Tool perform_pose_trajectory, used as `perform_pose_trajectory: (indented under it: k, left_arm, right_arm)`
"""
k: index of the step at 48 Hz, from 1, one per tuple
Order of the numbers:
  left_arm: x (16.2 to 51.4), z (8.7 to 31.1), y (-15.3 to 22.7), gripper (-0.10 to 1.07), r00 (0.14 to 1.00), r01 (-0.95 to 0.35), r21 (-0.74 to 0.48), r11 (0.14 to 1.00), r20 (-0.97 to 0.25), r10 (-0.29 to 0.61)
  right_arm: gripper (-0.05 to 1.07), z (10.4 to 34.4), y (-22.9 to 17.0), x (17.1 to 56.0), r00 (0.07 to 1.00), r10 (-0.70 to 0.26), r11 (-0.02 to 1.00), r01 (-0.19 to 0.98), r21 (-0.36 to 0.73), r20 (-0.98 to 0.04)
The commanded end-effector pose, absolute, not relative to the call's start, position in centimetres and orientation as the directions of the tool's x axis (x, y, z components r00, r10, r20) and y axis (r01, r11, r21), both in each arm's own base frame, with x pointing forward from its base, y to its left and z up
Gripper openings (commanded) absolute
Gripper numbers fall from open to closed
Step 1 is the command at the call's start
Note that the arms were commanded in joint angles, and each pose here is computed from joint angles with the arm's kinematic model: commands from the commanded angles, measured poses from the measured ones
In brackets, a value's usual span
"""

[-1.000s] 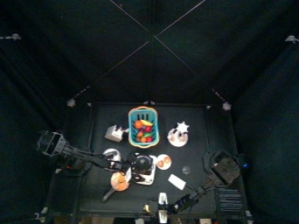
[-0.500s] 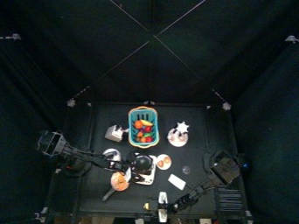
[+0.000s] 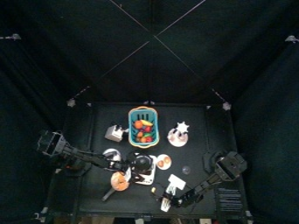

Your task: Move corn to right of stove

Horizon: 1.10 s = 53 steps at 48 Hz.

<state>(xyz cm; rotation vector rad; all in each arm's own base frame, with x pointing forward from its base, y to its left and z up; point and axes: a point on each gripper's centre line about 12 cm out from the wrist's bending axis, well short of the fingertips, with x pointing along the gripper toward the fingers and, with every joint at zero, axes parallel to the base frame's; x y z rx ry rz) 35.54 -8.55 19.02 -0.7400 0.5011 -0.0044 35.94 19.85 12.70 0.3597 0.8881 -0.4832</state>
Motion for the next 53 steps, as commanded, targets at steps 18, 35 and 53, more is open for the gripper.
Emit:
perform_pose_trajectory:
  k: [18,35,53]
  left_arm:
    - [34.8,23.5,-7.8,0.90,0.966,0.014,-0.656,0.755,-0.184,-0.179]
    - [34.3,23.7,-7.5,0.90,0.974,0.034,-0.658,0.752,-0.145,-0.171]
    - [34.2,23.4,-7.4,0.90,0.974,0.026,-0.658,0.753,-0.154,-0.169]
  right_arm:
    - [0.74,13.3,18.2,35.2,0.520,-0.396,0.553,0.793,0.256,-0.757]
    - [0.74,11.5,19.6,34.4,0.414,-0.470,0.325,0.902,0.283,-0.780]
    - [0.75,11.7,20.5,35.0,0.357,-0.506,0.237,0.933,0.271,-0.786]
